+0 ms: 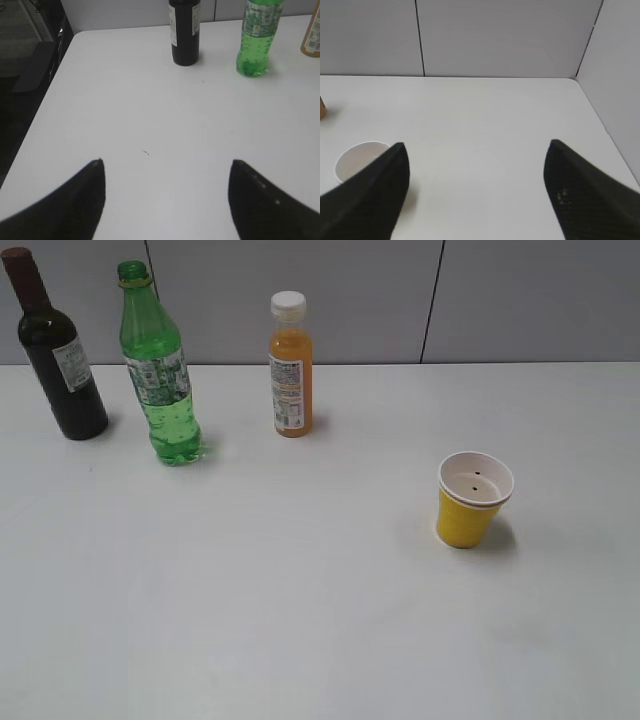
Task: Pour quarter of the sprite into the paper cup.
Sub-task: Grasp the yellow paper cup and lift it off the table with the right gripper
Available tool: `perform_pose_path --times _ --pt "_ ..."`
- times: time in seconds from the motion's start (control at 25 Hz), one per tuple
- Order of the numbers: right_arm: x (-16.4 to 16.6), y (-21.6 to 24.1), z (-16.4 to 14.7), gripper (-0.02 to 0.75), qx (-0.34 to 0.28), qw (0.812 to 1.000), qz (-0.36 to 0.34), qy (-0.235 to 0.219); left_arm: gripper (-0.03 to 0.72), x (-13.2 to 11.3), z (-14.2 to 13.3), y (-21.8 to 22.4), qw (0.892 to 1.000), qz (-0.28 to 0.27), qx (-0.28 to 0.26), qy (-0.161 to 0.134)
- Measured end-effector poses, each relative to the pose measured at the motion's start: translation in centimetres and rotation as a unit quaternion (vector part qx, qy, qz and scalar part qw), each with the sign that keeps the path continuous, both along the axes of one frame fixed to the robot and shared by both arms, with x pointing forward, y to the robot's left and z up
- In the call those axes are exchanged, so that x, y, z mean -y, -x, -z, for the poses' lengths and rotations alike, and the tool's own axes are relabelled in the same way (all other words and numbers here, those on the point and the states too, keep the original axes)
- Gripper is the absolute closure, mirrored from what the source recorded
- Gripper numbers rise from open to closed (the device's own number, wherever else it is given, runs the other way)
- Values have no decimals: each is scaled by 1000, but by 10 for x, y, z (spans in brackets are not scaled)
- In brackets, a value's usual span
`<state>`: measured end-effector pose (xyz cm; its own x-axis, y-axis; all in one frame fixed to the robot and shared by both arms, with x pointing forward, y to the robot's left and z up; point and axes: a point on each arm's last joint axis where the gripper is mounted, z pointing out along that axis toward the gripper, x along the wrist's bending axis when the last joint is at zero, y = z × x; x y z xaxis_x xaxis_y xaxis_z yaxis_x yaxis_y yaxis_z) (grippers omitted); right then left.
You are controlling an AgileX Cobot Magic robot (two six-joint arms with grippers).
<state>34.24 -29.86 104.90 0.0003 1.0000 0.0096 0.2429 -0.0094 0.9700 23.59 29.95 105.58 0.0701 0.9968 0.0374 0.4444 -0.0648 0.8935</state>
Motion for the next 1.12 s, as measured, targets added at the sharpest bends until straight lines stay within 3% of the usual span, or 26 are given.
perform_pose_path --times 0.68,0.96,1.12 --pt "3 -42 61 115 -37 999 4 25 106 0 0 0 1000 0 0 0" --pt "3 -44 73 123 -33 999 14 -5 106 0 0 0 1000 0 0 0" --pt "2 -45 79 125 -31 1000 6 5 106 0 0 0 1000 0 0 0"
